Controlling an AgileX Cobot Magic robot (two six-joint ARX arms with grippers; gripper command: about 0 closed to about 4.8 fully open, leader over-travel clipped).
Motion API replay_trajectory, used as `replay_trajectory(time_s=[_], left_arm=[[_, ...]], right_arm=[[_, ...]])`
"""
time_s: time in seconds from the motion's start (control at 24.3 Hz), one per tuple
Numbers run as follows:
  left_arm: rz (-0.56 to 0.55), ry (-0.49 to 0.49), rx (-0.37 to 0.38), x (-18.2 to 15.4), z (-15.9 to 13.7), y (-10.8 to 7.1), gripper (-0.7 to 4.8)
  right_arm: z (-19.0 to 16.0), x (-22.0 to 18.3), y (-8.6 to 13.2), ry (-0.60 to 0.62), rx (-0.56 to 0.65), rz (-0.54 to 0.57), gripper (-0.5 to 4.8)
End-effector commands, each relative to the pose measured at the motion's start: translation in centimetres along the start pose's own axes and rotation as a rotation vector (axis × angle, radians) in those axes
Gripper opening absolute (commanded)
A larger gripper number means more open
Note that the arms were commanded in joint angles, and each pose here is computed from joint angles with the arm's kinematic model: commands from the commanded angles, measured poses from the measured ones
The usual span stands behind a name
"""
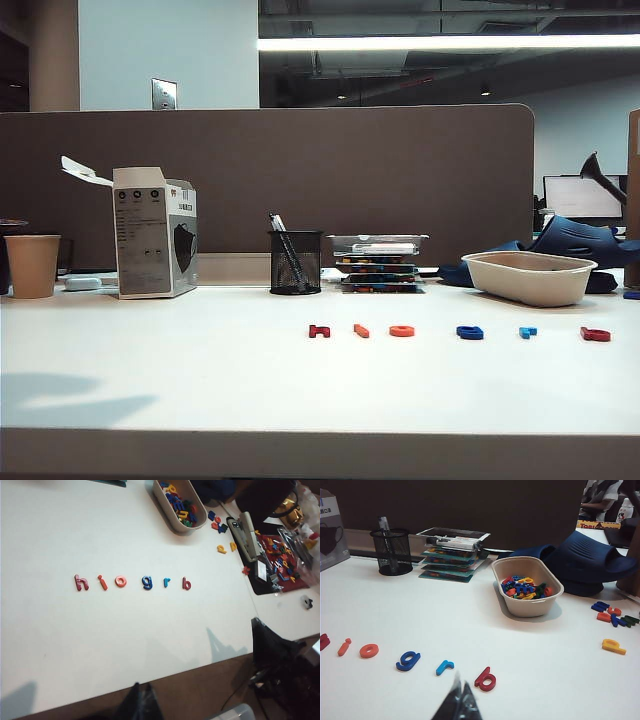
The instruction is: Select the appropriate letters from the row of letter magnets placed on the table to arrange into the word "big".
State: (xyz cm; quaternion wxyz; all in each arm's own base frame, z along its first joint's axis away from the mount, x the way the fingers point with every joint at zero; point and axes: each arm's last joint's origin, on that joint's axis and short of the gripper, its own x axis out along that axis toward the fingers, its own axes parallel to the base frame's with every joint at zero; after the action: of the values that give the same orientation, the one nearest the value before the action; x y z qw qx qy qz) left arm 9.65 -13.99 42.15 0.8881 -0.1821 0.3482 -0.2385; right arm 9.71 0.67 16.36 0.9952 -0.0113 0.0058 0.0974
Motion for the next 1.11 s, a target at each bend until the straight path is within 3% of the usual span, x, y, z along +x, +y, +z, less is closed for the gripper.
replay_trajectory(time_s=[0.04, 0.41, 0.62, 0.86, 0.95, 1.11], left_arm=[[0.031, -0.048, -0.016, 0.6, -0.3, -0.9, -0.05], [0.052, -0.092, -0.014, 0.6, -0.2, -1.0, -0.05], [0.052, -0.09, -0.013, 0.6, -0.2, -1.0, -0.05], [0.052, -0.091, -0.013, 0.6, -0.2, -1.0, -0.05], [0.051, -0.089, -0.013, 0.6, -0.2, -1.0, -0.05], [0.051, -0.09, -0.013, 0.6, -0.2, -1.0, -0.05]], right_arm=[[0.1, 0.0, 0.0, -0.022, -0.007, -0.004, 0.0], [0.8, -0.1, 0.0, -0.047, -0.006, -0.005, -0.01], [4.9, -1.6, -0.3, -0.051, -0.001, -0.148, -0.01], [8.7, -1.9, -0.4, 0.125, 0.014, -0.198, -0.01], [10.9, -0.5, -0.7, 0.223, 0.024, -0.169, -0.01], [13.6, 2.8, -1.1, 0.297, 0.056, -0.094, -0.02]])
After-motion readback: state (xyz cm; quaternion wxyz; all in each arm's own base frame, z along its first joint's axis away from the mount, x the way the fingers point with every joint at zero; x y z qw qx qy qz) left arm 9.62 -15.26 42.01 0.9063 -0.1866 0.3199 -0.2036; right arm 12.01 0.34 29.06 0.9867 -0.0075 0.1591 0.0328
